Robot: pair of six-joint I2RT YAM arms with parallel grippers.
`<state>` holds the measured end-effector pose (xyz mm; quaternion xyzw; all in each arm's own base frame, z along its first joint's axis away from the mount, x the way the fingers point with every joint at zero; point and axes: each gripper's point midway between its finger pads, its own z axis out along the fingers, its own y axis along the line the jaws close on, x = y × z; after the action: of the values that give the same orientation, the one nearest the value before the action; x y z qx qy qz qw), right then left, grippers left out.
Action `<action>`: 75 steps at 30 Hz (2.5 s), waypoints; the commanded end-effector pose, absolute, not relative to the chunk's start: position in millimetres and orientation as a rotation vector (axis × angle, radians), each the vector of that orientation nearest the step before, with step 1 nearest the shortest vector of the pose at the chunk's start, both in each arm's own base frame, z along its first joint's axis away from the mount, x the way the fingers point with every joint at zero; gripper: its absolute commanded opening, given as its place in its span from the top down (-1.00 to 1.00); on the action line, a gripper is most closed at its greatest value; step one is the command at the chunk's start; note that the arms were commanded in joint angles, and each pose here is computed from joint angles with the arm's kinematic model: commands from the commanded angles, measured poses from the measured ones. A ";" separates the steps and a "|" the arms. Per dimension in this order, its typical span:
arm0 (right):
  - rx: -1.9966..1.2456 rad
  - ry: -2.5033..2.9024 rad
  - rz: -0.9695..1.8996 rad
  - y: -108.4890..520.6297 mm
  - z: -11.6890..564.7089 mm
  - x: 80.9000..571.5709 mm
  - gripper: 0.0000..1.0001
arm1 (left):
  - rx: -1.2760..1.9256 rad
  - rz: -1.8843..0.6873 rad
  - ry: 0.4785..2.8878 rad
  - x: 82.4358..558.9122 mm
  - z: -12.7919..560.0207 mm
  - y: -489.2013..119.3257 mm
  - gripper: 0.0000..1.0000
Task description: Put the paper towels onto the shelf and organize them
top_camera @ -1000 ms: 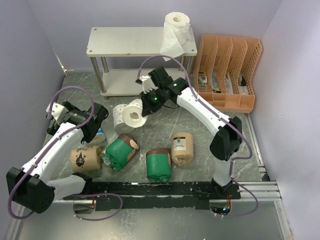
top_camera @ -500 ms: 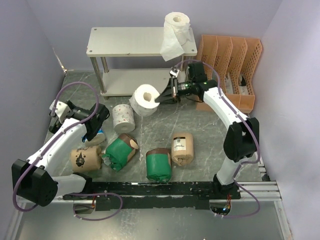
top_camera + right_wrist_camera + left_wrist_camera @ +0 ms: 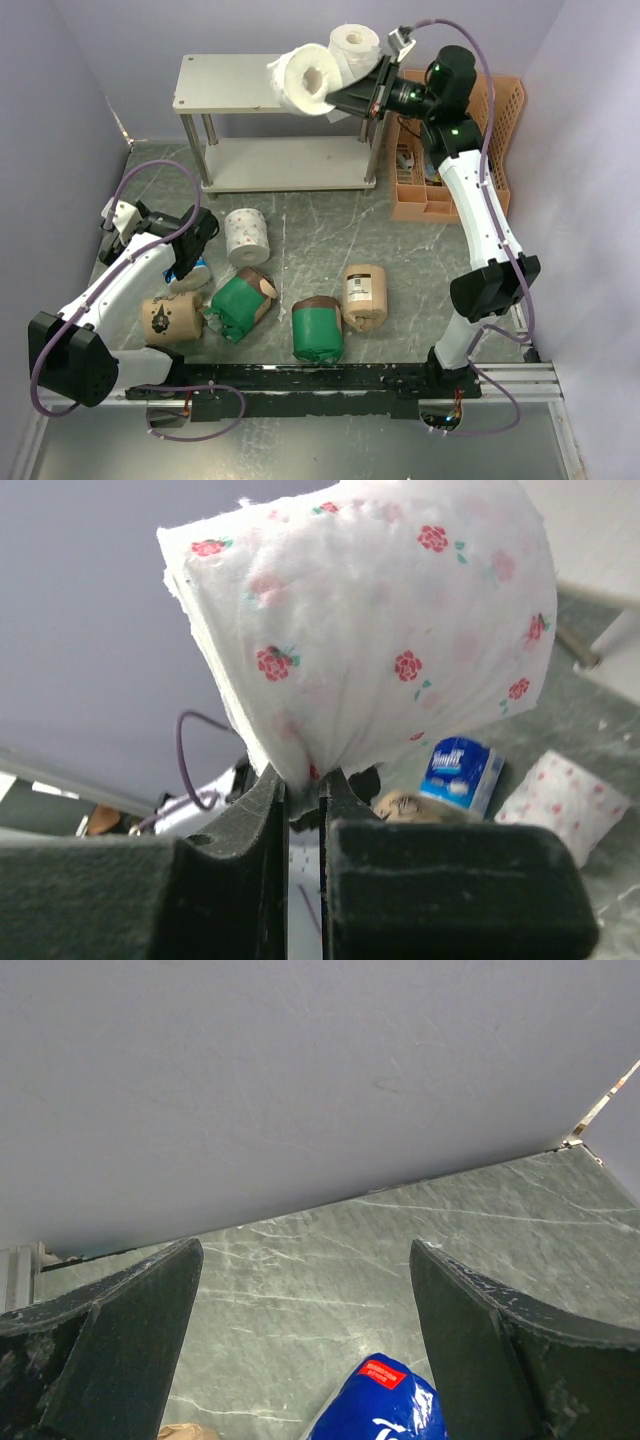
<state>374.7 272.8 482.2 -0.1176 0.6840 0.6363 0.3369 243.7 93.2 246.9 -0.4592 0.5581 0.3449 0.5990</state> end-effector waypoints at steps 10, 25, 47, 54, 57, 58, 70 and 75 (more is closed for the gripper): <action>0.016 1.717 1.705 260.0 459.3 471.6 1.00 | -1.041 0.805 1.228 248.9 264.7 96.0 -0.92; 0.025 1.643 1.684 264.6 451.5 505.6 1.00 | -1.035 0.814 1.241 250.9 261.3 94.9 -0.92; -0.216 1.450 1.413 247.9 532.5 468.1 -1.00 | -1.039 0.812 1.242 251.5 261.4 94.5 -0.92; -0.258 1.447 1.307 239.8 529.6 457.7 -1.00 | -1.044 0.808 1.239 250.1 262.5 95.2 -0.92; -0.336 1.428 1.164 234.2 514.0 437.6 -1.00 | -1.048 0.801 1.234 249.4 263.5 95.3 -0.92; -0.361 1.468 1.127 237.7 490.0 432.9 -1.00 | -1.049 0.801 1.235 249.2 263.4 95.4 -0.92; -1.074 1.908 0.751 306.9 181.3 311.1 -1.00 | -1.039 0.813 1.240 250.6 266.5 95.1 -0.92; -0.707 2.029 0.758 296.0 182.3 325.3 -1.00 | -1.043 0.803 1.227 247.3 268.7 96.5 -0.92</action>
<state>282.1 295.2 114.6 -0.3579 0.8299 0.3067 0.2985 249.2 91.3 249.2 -0.4568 0.5595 0.3478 0.5977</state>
